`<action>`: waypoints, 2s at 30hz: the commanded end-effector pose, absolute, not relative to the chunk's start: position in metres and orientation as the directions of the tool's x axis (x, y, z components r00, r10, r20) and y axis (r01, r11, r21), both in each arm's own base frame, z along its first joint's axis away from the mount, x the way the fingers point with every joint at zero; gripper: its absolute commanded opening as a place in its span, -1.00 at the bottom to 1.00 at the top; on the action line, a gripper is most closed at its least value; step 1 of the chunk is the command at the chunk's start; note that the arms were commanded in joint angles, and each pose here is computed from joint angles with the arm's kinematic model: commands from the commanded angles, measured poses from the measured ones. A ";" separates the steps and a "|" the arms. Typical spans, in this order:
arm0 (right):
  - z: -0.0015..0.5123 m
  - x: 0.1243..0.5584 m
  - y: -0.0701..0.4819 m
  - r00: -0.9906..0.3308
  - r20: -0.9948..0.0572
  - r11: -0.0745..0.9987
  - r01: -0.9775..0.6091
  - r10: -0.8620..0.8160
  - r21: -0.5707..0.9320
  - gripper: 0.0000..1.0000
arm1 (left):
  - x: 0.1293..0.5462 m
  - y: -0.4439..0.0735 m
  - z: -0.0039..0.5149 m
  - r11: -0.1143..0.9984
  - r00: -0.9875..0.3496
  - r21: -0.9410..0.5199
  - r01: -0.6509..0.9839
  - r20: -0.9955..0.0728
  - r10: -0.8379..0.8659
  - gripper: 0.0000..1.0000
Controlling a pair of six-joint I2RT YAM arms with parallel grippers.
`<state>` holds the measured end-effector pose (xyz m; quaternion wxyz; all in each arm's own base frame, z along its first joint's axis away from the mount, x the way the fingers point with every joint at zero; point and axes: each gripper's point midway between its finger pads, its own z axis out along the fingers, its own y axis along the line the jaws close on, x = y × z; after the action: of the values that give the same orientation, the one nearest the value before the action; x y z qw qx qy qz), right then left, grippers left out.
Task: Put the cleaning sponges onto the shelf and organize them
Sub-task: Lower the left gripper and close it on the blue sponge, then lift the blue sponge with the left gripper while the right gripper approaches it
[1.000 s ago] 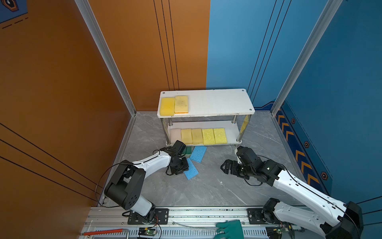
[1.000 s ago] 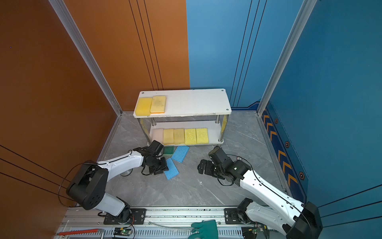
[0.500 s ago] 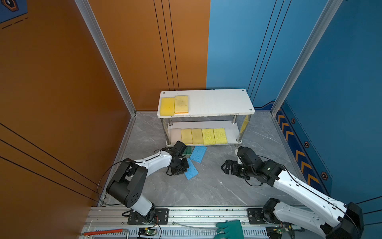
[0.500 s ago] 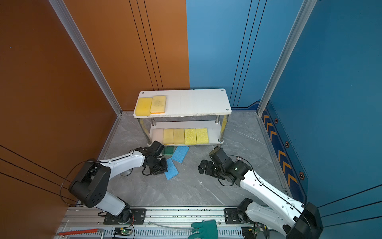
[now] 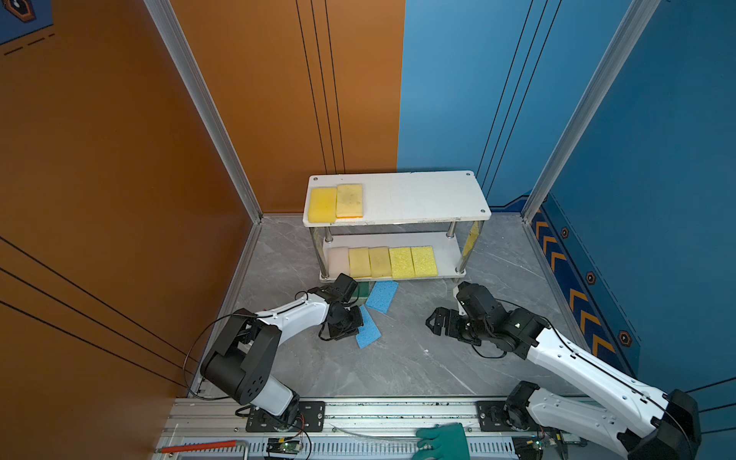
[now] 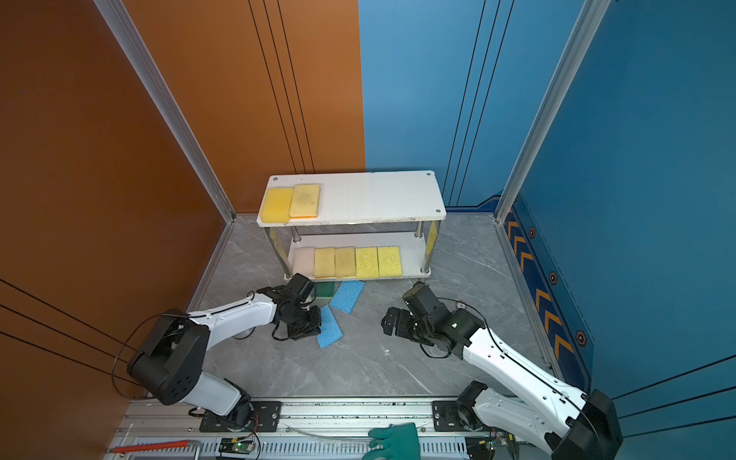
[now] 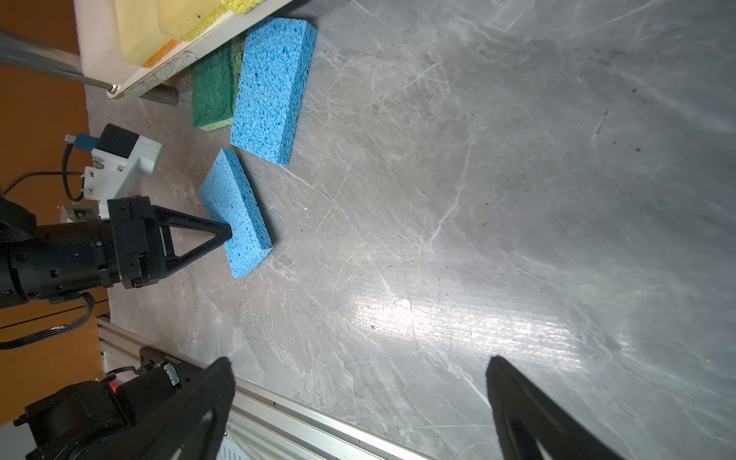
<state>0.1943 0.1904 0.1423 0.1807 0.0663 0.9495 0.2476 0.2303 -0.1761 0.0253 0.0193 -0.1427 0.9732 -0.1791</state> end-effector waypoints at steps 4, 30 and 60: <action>0.141 0.195 0.190 -0.925 -0.318 0.869 0.025 0.208 0.495 0.99 | 0.206 -0.178 0.038 0.886 -0.968 -0.394 -0.244 0.038 -0.250 -1.00; 0.196 0.207 0.258 -0.926 -0.322 0.695 -0.099 0.197 0.712 0.99 | 0.178 -0.197 0.162 0.668 -0.944 -0.740 -0.083 -0.157 -0.290 -1.00; 0.257 0.170 0.327 -0.921 -0.388 0.591 -0.331 -0.033 0.736 0.47 | 0.184 -0.232 0.224 0.628 -0.945 -0.772 0.093 -0.267 -0.188 -1.00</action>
<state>0.1717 0.3306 0.2523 0.1599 -0.0928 0.8745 0.4485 0.1865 -0.2291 0.2126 0.1547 -0.0394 0.8925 -0.4219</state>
